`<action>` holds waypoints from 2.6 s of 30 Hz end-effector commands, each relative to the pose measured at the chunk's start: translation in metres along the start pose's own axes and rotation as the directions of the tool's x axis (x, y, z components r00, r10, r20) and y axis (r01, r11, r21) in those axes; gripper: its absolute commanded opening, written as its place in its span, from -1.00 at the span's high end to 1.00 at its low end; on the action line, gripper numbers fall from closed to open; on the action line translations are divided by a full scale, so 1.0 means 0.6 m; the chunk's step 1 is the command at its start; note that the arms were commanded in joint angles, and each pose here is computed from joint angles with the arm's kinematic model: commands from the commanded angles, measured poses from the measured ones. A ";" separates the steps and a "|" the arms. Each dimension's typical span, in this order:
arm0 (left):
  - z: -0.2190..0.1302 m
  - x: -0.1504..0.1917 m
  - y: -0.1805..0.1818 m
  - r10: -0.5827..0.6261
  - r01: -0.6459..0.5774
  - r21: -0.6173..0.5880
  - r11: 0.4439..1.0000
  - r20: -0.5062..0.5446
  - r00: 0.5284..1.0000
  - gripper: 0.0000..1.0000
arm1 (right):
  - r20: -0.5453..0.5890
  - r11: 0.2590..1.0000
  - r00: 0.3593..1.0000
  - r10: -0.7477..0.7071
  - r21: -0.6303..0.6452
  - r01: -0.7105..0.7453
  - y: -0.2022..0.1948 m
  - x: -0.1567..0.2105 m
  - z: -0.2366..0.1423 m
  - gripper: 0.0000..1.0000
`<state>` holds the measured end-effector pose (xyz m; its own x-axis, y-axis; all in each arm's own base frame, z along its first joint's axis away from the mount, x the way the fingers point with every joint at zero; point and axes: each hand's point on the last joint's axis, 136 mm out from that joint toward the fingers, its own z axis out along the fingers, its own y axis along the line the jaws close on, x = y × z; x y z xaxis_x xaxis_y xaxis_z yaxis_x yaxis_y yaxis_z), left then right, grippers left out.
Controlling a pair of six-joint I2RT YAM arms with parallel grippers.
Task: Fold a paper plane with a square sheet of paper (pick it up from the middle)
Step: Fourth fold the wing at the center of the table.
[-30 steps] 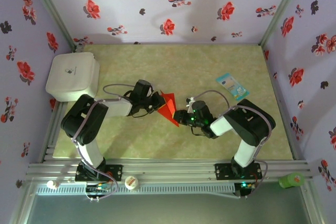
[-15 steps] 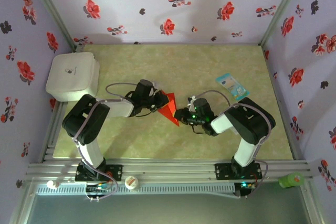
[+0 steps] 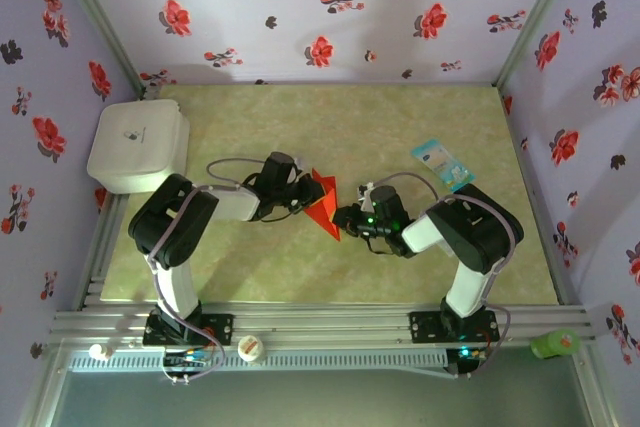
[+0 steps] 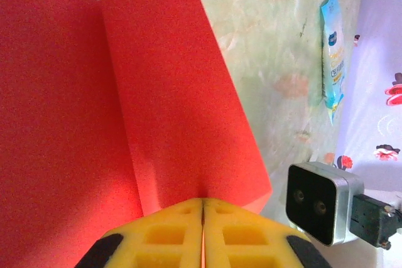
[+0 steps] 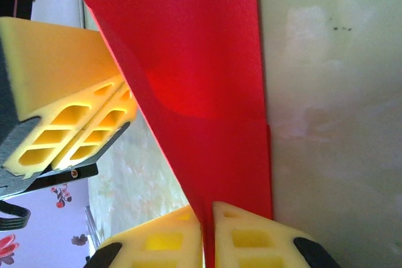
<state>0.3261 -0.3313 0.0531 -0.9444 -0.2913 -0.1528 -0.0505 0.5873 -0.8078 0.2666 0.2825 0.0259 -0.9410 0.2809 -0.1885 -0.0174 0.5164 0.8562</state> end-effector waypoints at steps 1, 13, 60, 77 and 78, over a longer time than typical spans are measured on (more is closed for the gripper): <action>0.010 -0.001 -0.019 0.004 -0.004 0.040 0.999 -0.008 1.000 0.79 | -0.029 0.987 0.995 0.093 0.137 -0.088 -0.067 0.018 -0.003 0.77; 0.021 -0.001 -0.019 0.004 -0.003 0.039 0.999 -0.022 1.000 0.77 | -0.026 0.985 0.993 0.116 0.132 -0.111 -0.071 0.015 -0.008 0.84; 0.004 0.014 0.057 0.012 -0.013 -0.224 0.974 -0.005 1.000 0.82 | -0.097 0.985 0.984 0.152 0.096 -0.142 -0.068 0.014 -0.035 1.00; -0.023 0.039 0.105 -0.027 0.034 -0.330 0.943 0.024 0.999 0.91 | -0.134 0.990 0.982 0.131 0.063 -0.123 -0.048 0.016 -0.027 1.00; -0.026 0.039 0.106 -0.027 0.036 -0.333 0.942 0.033 0.999 0.90 | -0.135 0.991 0.983 0.125 0.059 -0.118 -0.046 0.015 -0.027 1.00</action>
<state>0.3063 -0.3077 0.0192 -0.9399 -0.3057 -0.1522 -0.1412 0.7537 -0.6419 0.2606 0.2605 0.0217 -0.9680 0.2483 -0.0348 0.0928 0.4838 0.8703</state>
